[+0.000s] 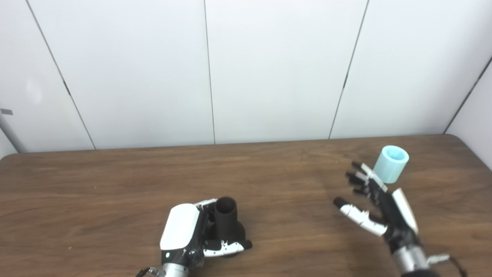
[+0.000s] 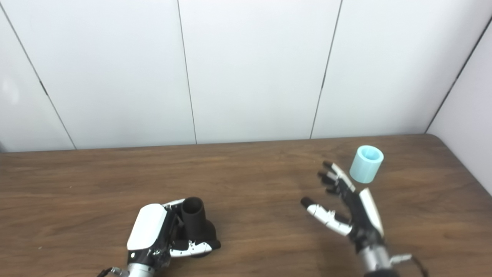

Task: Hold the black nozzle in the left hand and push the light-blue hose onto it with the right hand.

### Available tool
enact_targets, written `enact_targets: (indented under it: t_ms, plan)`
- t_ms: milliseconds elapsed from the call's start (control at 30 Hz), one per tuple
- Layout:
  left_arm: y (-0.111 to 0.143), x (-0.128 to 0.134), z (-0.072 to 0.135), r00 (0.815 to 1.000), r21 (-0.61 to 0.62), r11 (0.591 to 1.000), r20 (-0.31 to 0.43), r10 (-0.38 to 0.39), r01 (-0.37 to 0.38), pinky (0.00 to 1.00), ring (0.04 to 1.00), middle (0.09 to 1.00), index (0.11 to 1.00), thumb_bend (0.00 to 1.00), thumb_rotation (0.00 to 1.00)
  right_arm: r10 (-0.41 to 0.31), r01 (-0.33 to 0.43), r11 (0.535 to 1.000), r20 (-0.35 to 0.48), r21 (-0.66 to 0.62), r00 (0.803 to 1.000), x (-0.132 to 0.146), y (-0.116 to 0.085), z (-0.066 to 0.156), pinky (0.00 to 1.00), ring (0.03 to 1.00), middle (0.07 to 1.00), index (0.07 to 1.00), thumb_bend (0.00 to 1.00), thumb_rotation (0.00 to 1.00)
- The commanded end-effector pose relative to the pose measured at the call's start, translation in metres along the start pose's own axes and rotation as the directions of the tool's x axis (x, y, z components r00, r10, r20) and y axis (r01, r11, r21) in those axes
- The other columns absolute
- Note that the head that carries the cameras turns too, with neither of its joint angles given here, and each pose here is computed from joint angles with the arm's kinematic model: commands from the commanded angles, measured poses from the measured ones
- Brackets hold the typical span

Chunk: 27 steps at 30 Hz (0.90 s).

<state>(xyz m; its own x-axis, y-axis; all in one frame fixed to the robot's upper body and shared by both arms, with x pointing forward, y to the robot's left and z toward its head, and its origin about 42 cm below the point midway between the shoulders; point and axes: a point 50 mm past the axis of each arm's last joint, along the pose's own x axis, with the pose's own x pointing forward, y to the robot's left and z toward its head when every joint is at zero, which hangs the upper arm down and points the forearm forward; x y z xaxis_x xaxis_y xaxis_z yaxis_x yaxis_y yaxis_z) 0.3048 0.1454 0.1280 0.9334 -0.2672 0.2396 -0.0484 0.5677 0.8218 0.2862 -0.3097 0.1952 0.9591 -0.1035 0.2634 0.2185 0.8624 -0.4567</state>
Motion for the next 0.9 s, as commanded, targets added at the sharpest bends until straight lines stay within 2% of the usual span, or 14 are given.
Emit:
enact_targets:
  t_ms: [0, 100, 200, 267, 300, 400, 433, 467, 533, 567, 700, 867]
  plan:
    - [-0.004, 0.002, -0.001, 1.000, 0.021, 0.999, 0.012, -0.024, 0.024, 0.42, 0.503, 0.502, 0.477, 0.52, 0.00, -0.022, 0.027, 0.999, 0.114, -0.044, 0.993, 0.021, -0.021, 0.021, 0.70, 0.803, 0.838, 0.896, 0.61, 0.43]
    - [-0.002, 0.001, -0.003, 0.999, 0.007, 1.000, 0.028, -0.027, 0.027, 0.41, 0.496, 0.495, 0.481, 0.52, 0.00, -0.025, 0.041, 0.992, 0.140, -0.118, 0.990, 0.039, -0.037, 0.031, 0.68, 0.788, 0.844, 0.893, 0.67, 0.38]
    - [0.001, -0.001, -0.005, 0.999, -0.013, 0.999, 0.028, -0.032, 0.032, 0.43, 0.505, 0.494, 0.482, 0.52, 0.00, -0.003, 0.048, 0.968, 0.180, -0.248, 0.984, 0.056, -0.048, 0.040, 0.74, 0.837, 0.858, 0.904, 0.69, 0.38]
    - [0.003, -0.002, -0.006, 0.999, -0.010, 0.999, 0.030, -0.035, 0.035, 0.44, 0.513, 0.501, 0.477, 0.52, 0.00, 0.022, 0.054, 0.935, 0.207, -0.352, 0.978, 0.065, -0.056, 0.048, 0.75, 0.842, 0.863, 0.907, 0.70, 0.31]
    - [0.004, -0.002, -0.007, 0.999, -0.005, 0.999, 0.030, -0.038, 0.038, 0.44, 0.513, 0.504, 0.475, 0.52, 0.00, 0.037, 0.056, 0.905, 0.209, -0.422, 0.977, 0.070, -0.061, 0.051, 0.75, 0.832, 0.860, 0.907, 0.70, 0.28]
    - [0.006, -0.004, -0.009, 0.999, 0.004, 0.999, 0.026, -0.046, 0.045, 0.44, 0.514, 0.507, 0.473, 0.52, 0.00, 0.066, 0.069, 0.777, 0.191, -0.626, 0.979, 0.083, -0.073, 0.057, 0.75, 0.819, 0.848, 0.874, 0.74, 0.31]
    - [0.007, -0.004, -0.010, 0.999, 0.005, 0.999, 0.026, -0.046, 0.046, 0.43, 0.514, 0.508, 0.473, 0.52, 0.00, 0.078, 0.063, 0.707, 0.166, -0.704, 0.983, 0.090, -0.079, 0.057, 0.75, 0.820, 0.847, 0.868, 0.74, 0.32]
    - [0.008, -0.004, -0.011, 0.999, 0.006, 0.999, 0.028, -0.047, 0.046, 0.43, 0.514, 0.507, 0.473, 0.52, 0.00, 0.086, 0.051, 0.636, 0.137, -0.770, 0.987, 0.097, -0.085, 0.057, 0.81, 0.855, 0.855, 0.868, 0.78, 0.35]
    - [0.009, -0.005, -0.012, 0.998, 0.005, 0.999, 0.029, -0.049, 0.048, 0.43, 0.514, 0.506, 0.473, 0.52, 0.00, 0.084, 0.020, 0.535, 0.077, -0.845, 0.994, 0.110, -0.094, 0.057, 0.88, 0.898, 0.868, 0.872, 0.82, 0.40]
    - [0.009, -0.005, -0.013, 0.998, 0.005, 0.999, 0.029, -0.051, 0.051, 0.43, 0.512, 0.507, 0.473, 0.52, 0.00, 0.078, -0.004, 0.509, 0.041, -0.861, 0.996, 0.117, -0.097, 0.057, 0.90, 0.921, 0.884, 0.881, 0.84, 0.40]
    - [0.013, -0.006, -0.013, 0.998, 0.007, 0.998, 0.026, -0.060, 0.060, 0.43, 0.510, 0.512, 0.469, 0.52, 0.00, 0.071, -0.075, 0.467, -0.047, -0.881, 0.996, 0.138, -0.103, 0.056, 0.94, 0.968, 0.917, 0.888, 0.89, 0.35]
    - [0.017, -0.009, -0.014, 0.997, 0.010, 0.998, 0.024, -0.069, 0.069, 0.45, 0.519, 0.515, 0.467, 0.52, 0.00, 0.074, -0.158, 0.430, -0.140, -0.889, 0.987, 0.162, -0.106, 0.056, 0.95, 0.992, 0.918, 0.880, 0.94, 0.30]
